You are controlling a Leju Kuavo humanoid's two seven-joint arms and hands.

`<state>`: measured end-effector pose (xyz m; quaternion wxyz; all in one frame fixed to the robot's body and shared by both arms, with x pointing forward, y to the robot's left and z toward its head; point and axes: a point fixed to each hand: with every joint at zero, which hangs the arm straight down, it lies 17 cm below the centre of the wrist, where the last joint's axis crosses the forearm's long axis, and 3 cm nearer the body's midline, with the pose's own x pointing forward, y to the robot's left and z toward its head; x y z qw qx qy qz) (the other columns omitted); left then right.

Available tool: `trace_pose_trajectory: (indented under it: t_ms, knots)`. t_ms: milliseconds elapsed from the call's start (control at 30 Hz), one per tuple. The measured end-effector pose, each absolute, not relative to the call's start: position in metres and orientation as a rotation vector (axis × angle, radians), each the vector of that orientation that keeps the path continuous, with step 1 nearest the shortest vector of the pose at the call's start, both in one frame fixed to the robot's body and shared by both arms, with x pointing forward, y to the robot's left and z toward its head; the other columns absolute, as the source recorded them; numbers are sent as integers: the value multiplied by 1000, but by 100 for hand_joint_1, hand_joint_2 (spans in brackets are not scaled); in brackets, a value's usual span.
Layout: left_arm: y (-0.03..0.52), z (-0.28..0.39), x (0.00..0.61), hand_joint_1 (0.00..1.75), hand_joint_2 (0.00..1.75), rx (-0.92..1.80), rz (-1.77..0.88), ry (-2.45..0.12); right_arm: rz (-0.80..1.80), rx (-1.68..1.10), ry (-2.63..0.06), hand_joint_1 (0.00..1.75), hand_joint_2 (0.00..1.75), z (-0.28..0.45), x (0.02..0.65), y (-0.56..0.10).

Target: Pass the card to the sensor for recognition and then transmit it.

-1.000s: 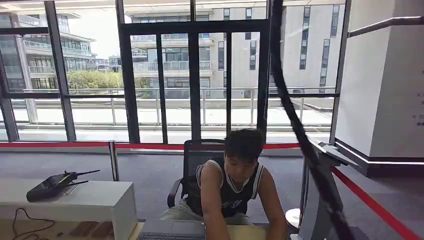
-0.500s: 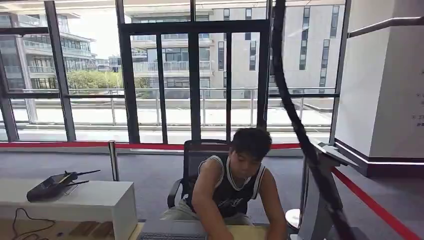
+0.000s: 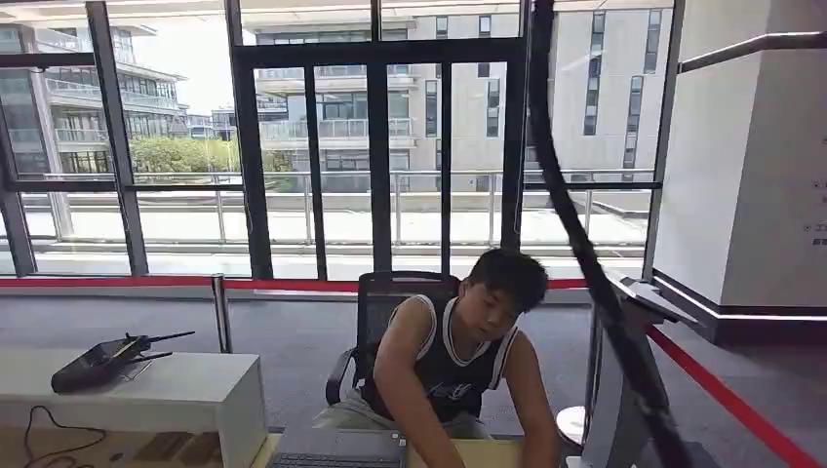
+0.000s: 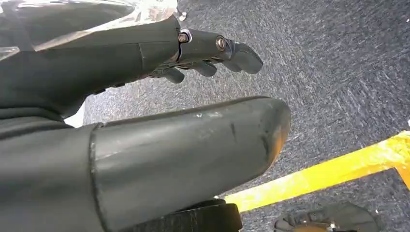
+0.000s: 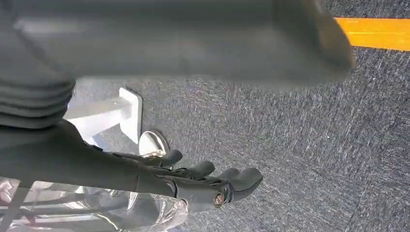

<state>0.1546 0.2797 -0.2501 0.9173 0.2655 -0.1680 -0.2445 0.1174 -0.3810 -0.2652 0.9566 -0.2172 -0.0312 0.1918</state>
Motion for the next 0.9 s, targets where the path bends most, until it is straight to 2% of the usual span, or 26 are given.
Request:
trace_pose_trajectory:
  t_ms: [667, 900]
  knots:
    - [285, -251, 150, 0, 0, 549, -429, -350, 347, -459, -51, 0, 0, -264, 113, -393]
    - [314, -258, 127, 0, 0, 547, -358, -261, 311, -474, -47, 0, 0, -263, 106, -407]
